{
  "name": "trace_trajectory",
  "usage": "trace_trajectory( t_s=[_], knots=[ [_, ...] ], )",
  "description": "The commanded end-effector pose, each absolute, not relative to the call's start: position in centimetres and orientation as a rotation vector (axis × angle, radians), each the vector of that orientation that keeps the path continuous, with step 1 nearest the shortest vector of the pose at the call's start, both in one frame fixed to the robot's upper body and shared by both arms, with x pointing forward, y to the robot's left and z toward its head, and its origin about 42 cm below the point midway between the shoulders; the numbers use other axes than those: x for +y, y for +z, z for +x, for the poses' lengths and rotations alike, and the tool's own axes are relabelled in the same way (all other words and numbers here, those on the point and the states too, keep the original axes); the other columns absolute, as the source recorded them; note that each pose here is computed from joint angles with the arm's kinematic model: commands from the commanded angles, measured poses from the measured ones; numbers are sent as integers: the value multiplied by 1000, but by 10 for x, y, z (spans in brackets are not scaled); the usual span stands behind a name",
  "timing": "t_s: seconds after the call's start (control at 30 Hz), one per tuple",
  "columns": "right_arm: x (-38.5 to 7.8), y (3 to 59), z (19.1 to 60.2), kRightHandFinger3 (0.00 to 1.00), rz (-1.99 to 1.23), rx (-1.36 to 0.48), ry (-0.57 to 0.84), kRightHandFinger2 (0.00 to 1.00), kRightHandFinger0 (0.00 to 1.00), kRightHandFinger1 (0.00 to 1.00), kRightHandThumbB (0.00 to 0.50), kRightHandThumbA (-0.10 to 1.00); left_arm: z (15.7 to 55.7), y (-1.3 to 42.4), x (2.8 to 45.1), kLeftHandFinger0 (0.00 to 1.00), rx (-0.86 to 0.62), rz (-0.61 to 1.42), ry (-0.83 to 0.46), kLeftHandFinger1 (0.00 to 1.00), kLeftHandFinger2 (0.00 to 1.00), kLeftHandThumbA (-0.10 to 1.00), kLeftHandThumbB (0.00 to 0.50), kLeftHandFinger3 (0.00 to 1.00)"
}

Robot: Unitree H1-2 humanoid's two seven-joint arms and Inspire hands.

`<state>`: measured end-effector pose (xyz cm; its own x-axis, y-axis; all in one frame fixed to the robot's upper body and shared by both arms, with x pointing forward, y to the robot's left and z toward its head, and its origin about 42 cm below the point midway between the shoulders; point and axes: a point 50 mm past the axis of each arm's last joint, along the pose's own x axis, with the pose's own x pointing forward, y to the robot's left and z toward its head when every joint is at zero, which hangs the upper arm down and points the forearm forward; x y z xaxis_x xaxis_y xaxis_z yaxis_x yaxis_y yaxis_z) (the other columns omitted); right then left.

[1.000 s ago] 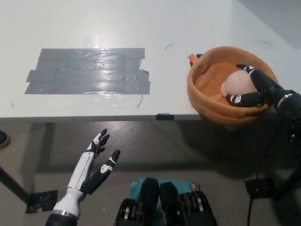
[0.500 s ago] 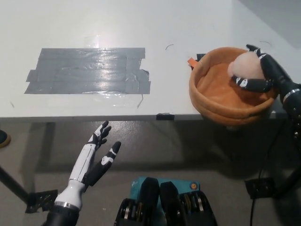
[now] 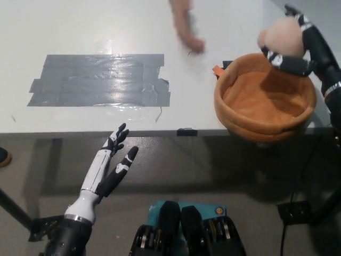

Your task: An emotional support dumpling is kept in a soft plate infront in the middle of the desk infront of the robot. The robot extends its right arm to pick up the dumpling and hands it to a person

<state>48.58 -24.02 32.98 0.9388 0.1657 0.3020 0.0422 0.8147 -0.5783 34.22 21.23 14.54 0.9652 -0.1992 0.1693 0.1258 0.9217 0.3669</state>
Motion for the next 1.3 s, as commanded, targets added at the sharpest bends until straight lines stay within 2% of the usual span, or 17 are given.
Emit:
trace_trajectory(
  t_s=[0.0, 0.07, 0.27, 0.3, 0.37, 0.43, 0.53, 0.57, 0.6, 0.67, 0.73, 0.8, 0.87, 0.97, 1.03, 1.1, 1.27],
  knots=[
    [-222, 398, 475, 1000, -556, -591, 63, 975, 211, 679, 116, -100, 347, 157, 212, 1000, -260, 362, -177, 1000, 1000, 862, 28, 1000],
    [-210, 412, 470, 1000, -555, -673, 91, 997, 227, 690, 126, -100, 347, 157, 212, 1000, -254, 363, -178, 1000, 1000, 868, 33, 1000],
    [-179, 444, 472, 972, -577, -707, 118, 964, 202, 630, 147, -100, 350, 160, 212, 1000, -271, 365, -172, 1000, 1000, 862, 27, 1000],
    [-170, 449, 473, 963, -599, -710, 124, 960, 179, 594, 142, -100, 350, 161, 212, 1000, -271, 369, -170, 1000, 1000, 863, 28, 1000],
    [-160, 452, 476, 948, -595, -691, 138, 891, 113, 511, 139, -100, 351, 162, 212, 1000, -271, 374, -170, 1000, 1000, 871, 34, 1000],
    [-147, 449, 483, 962, -585, -680, 170, 917, 55, 497, 147, -100, 347, 158, 211, 1000, -268, 363, -175, 1000, 1000, 870, 26, 1000],
    [-133, 447, 492, 977, -593, -660, 181, 956, 63, 551, 152, -100, 349, 159, 212, 1000, -267, 365, -172, 1000, 1000, 869, 33, 1000],
    [-121, 444, 500, 993, -607, -626, 197, 999, 101, 603, 152, -100, 349, 160, 212, 1000, -259, 363, -170, 1000, 1000, 869, 38, 1000],
    [-116, 443, 503, 1000, -611, -615, 203, 1000, 110, 622, 152, -100, 349, 160, 212, 1000, -260, 362, -171, 1000, 1000, 869, 38, 1000],
    [-101, 434, 514, 986, -621, -569, 225, 1000, 129, 642, 159, -100, 347, 158, 213, 1000, -252, 359, -172, 1000, 1000, 861, 29, 1000],
    [-89, 427, 522, 929, -651, -558, 237, 990, 90, 591, 167, -100, 348, 160, 214, 1000, -248, 364, -172, 1000, 1000, 852, 23, 1000],
    [-77, 415, 530, 935, -700, -531, 245, 913, 14, 501, 157, -100, 347, 160, 213, 1000, -259, 373, -181, 1000, 1000, 852, 9, 1000],
    [-68, 402, 536, 952, -731, -531, 253, 873, 0, 435, 139, -100, 347, 159, 213, 1000, -267, 380, -182, 1000, 1000, 850, 12, 1000],
    [-55, 379, 543, 898, -743, -516, 291, 853, 0, 457, 165, -100, 350, 162, 214, 1000, -261, 373, -177, 1000, 1000, 826, 10, 1000],
    [-50, 367, 547, 876, -766, -474, 298, 860, 0, 464, 163, -100, 351, 164, 214, 1000, -266, 375, -178, 1000, 1000, 818, 5, 1000],
    [-47, 353, 548, 901, -773, -423, 313, 880, 0, 451, 142, -100, 349, 164, 214, 1000, -268, 378, -180, 1000, 1000, 815, 6, 1000],
    [-40, 312, 549, 912, -792, -338, 338, 840, 0, 438, 146, -100, 347, 161, 214, 1000, -264, 379, -187, 1000, 1000, 817, 12, 1000]
  ],
)
